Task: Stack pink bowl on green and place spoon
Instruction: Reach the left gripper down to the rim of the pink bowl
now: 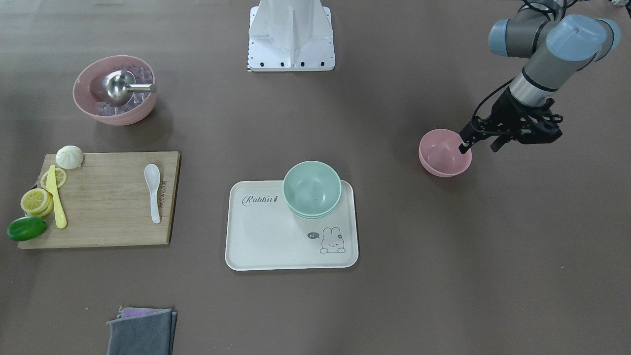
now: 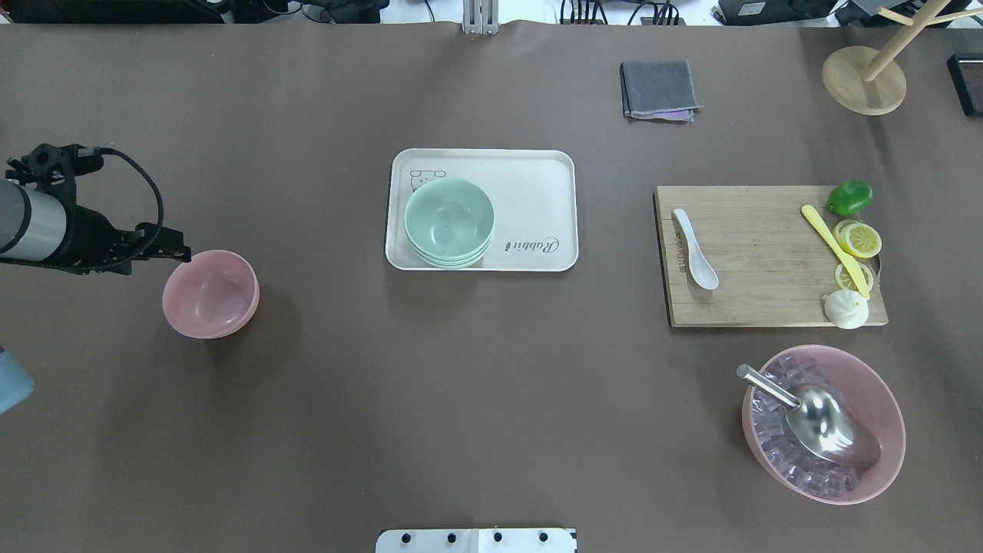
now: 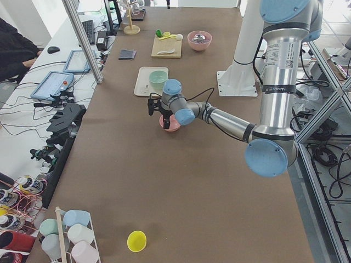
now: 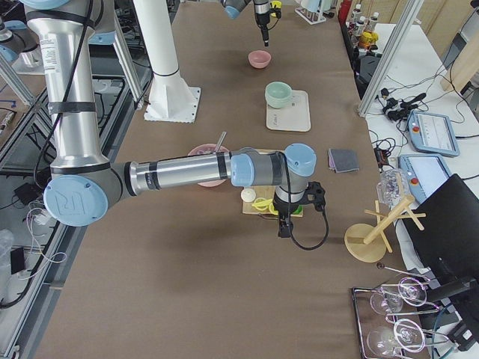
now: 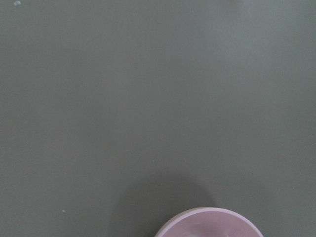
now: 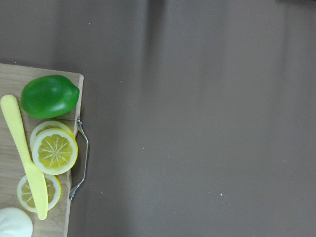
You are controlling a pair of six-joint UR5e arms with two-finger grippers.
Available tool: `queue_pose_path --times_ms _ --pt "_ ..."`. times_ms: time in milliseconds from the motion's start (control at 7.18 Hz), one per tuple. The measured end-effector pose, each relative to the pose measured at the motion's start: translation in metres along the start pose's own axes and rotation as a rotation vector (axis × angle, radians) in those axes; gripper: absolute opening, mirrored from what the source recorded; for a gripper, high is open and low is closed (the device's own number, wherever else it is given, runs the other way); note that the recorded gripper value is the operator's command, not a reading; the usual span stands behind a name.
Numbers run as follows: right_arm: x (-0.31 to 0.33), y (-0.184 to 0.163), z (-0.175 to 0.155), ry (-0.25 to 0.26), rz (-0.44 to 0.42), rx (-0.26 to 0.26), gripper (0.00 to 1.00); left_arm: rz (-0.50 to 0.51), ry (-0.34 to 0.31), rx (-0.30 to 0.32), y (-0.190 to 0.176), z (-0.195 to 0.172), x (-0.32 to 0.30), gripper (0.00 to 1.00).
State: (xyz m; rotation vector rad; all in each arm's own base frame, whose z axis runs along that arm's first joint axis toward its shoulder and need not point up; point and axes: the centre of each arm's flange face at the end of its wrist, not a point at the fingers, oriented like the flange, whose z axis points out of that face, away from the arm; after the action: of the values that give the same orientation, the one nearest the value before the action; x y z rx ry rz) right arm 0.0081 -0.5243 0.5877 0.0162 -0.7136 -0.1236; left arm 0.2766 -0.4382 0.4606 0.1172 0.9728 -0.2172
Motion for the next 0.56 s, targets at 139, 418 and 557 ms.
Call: queue_pose_path --times_ms 139,418,557 --pt "-0.001 0.000 -0.001 -0.005 -0.001 0.002 1.00 -0.003 -0.007 -0.005 0.010 0.007 -0.008 0.97" --pt "-0.003 0.000 -0.001 -0.018 -0.001 0.003 1.00 0.007 -0.022 -0.023 0.022 0.022 -0.012 0.55" --pt "-0.004 0.000 -0.002 -0.022 -0.002 0.004 1.00 0.012 -0.028 -0.034 0.025 0.029 -0.011 0.27"
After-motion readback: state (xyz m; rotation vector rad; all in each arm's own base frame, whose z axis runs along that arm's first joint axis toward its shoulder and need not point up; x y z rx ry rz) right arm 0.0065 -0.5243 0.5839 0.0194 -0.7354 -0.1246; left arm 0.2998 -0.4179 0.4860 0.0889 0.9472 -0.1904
